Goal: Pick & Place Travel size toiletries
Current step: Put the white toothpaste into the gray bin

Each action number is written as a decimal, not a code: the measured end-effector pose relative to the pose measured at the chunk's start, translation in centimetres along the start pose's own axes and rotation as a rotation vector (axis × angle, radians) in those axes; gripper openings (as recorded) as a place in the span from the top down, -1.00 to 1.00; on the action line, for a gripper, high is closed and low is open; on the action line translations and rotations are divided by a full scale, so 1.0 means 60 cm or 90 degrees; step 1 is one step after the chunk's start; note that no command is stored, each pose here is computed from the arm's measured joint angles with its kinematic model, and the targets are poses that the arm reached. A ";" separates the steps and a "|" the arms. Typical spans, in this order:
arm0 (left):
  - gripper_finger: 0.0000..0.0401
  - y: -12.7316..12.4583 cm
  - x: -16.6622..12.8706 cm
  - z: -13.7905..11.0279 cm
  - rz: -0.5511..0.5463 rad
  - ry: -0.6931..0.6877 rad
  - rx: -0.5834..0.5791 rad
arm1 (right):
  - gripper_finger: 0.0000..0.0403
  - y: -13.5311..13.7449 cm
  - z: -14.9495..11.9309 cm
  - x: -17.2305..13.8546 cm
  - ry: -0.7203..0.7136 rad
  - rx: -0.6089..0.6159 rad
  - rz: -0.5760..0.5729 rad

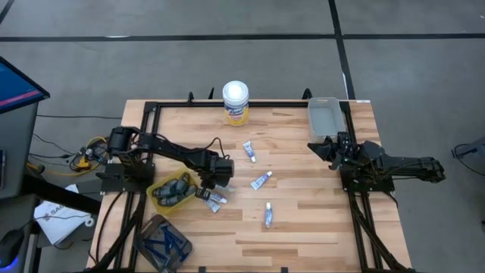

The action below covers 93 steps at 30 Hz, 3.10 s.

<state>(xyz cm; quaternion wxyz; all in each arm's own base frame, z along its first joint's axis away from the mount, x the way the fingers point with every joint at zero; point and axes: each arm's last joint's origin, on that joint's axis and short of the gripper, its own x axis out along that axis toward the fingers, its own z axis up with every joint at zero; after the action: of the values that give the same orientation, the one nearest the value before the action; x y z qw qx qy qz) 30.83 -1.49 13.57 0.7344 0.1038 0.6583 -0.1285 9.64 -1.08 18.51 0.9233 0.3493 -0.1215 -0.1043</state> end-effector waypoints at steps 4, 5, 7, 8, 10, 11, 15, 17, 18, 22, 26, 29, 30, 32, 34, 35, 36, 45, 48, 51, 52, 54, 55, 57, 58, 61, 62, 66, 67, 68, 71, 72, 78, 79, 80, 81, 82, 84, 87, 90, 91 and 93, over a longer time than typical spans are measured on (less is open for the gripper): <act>0.78 0.000 -0.006 0.001 0.001 -0.022 0.001 | 1.00 0.000 0.000 0.000 0.000 0.000 0.000; 0.78 0.001 -0.009 0.005 0.004 -0.039 0.002 | 1.00 0.000 0.000 0.000 0.000 0.000 0.000; 0.77 0.000 -0.020 0.006 0.008 -0.056 0.003 | 1.00 0.000 0.000 0.000 0.000 0.000 0.000; 0.76 0.000 -0.026 0.007 0.011 -0.068 0.003 | 1.00 0.000 0.000 0.000 0.000 0.000 0.000; 0.75 0.000 -0.039 0.009 0.020 -0.095 0.003 | 1.00 0.000 0.002 0.000 -0.009 0.001 -0.002; 0.75 0.000 -0.050 0.009 0.024 -0.111 0.001 | 1.00 0.000 0.003 0.000 -0.022 0.003 -0.011; 0.75 0.007 -0.093 0.008 0.044 -0.191 -0.062 | 0.96 -0.003 0.006 0.000 -0.053 -0.001 -0.048; 0.75 0.014 -0.116 0.009 0.056 -0.247 -0.097 | 0.88 -0.005 0.005 0.001 -0.057 -0.017 -0.064; 0.75 0.018 -0.128 0.007 0.063 -0.270 -0.115 | 0.83 -0.005 0.005 0.002 -0.055 -0.030 -0.067; 0.75 0.029 -0.162 0.010 0.085 -0.363 -0.137 | 0.57 -0.003 0.006 0.007 -0.040 -0.071 -0.081; 0.75 0.042 -0.183 0.010 0.073 -0.428 -0.143 | 0.34 0.011 0.017 0.023 -0.028 -0.131 -0.088; 0.74 0.055 -0.186 0.010 0.047 -0.457 -0.143 | 0.23 0.028 0.030 0.041 -0.023 -0.181 -0.092; 0.74 0.058 -0.186 0.006 0.034 -0.456 -0.144 | 0.21 0.034 0.035 0.048 -0.018 -0.196 -0.096; 0.74 0.066 -0.189 0.008 0.016 -0.480 -0.148 | 0.20 0.045 0.044 0.064 -0.005 -0.227 -0.108; 0.74 0.073 -0.190 0.006 0.001 -0.489 -0.162 | 0.22 0.056 0.053 0.082 0.008 -0.260 -0.117; 0.74 0.076 -0.192 0.006 -0.005 -0.499 -0.165 | 0.23 0.062 0.057 0.092 0.013 -0.278 -0.117; 0.74 0.079 -0.194 0.007 -0.013 -0.512 -0.166 | 0.25 0.069 0.062 0.102 0.016 -0.295 -0.114; 0.74 0.101 -0.231 0.023 -0.070 -0.685 -0.187 | 0.35 0.122 0.079 0.194 0.086 -0.397 -0.006; 0.74 0.100 -0.232 0.025 -0.072 -0.691 -0.184 | 0.33 0.137 0.082 0.223 0.105 -0.398 0.041; 0.74 0.100 -0.232 0.025 -0.075 -0.691 -0.186 | 0.27 0.147 0.081 0.252 0.132 -0.395 0.080; 0.74 0.100 -0.232 0.025 -0.076 -0.691 -0.186 | 0.25 0.151 0.081 0.260 0.139 -0.394 0.094; 0.74 0.100 -0.232 0.025 -0.076 -0.692 -0.187 | 0.18 0.159 0.082 0.276 0.149 -0.391 0.120; 0.74 0.100 -0.232 0.025 -0.076 -0.692 -0.187 | 0.14 0.162 0.082 0.282 0.154 -0.390 0.131; 0.73 0.100 -0.233 0.026 -0.075 -0.694 -0.186 | 0.07 0.167 0.082 0.293 0.164 -0.388 0.150; 0.73 0.100 -0.233 0.026 -0.075 -0.694 -0.186 | 0.04 0.170 0.083 0.298 0.165 -0.387 0.157; 0.73 0.100 -0.233 0.026 -0.075 -0.694 -0.186 | -0.03 0.174 0.082 0.307 0.176 -0.385 0.178; 0.73 0.100 -0.233 0.026 -0.075 -0.694 -0.186 | -0.04 0.174 0.081 0.308 0.179 -0.384 0.181; 0.73 0.100 -0.234 0.026 -0.073 -0.699 -0.184 | -0.03 0.172 0.078 0.310 0.190 -0.384 0.178; 0.73 0.100 -0.235 0.026 -0.073 -0.701 -0.182 | -0.01 0.172 0.078 0.310 0.192 -0.384 0.177; 0.72 0.100 -0.235 0.027 -0.074 -0.705 -0.178 | 0.01 0.172 0.078 0.310 0.192 -0.384 0.177; 0.72 0.100 -0.239 0.029 -0.079 -0.721 -0.166 | 0.06 0.171 0.077 0.310 0.195 -0.384 0.176; 0.72 0.100 -0.241 0.030 -0.081 -0.729 -0.161 | 0.08 0.171 0.077 0.310 0.195 -0.384 0.176; 0.72 0.099 -0.246 0.032 -0.086 -0.749 -0.145 | 0.18 0.171 0.077 0.310 0.196 -0.391 0.176; 0.72 0.099 -0.246 0.032 -0.086 -0.749 -0.145 | 0.20 0.171 0.077 0.310 0.196 -0.391 0.176; 0.72 0.099 -0.246 0.032 -0.086 -0.749 -0.145 | 0.23 0.171 0.077 0.310 0.196 -0.393 0.176; 0.72 0.099 -0.246 0.032 -0.086 -0.749 -0.145 | 0.26 0.171 0.077 0.310 0.196 -0.395 0.176; 0.72 0.099 -0.246 0.032 -0.086 -0.749 -0.145 | 0.28 0.171 0.077 0.310 0.196 -0.397 0.177; 0.72 0.100 -0.246 0.032 -0.086 -0.749 -0.145 | 0.34 0.171 0.077 0.310 0.195 -0.400 0.177; 0.72 0.100 -0.246 0.032 -0.086 -0.749 -0.146 | 0.41 0.171 0.077 0.310 0.195 -0.401 0.177; 0.72 0.100 -0.246 0.032 -0.086 -0.748 -0.146 | 0.46 0.171 0.077 0.310 0.195 -0.401 0.178; 0.72 0.100 -0.246 0.032 -0.086 -0.748 -0.146 | 0.48 0.171 0.077 0.310 0.195 -0.401 0.178; 0.72 0.100 -0.246 0.032 -0.086 -0.748 -0.146 | 0.51 0.171 0.077 0.310 0.195 -0.400 0.178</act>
<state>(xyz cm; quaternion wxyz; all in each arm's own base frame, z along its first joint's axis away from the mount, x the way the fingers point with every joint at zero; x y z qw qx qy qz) 33.08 4.32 28.35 0.9720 -0.1064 0.1570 -0.1387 27.01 -1.54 31.56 0.9982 0.0403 0.0095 0.0442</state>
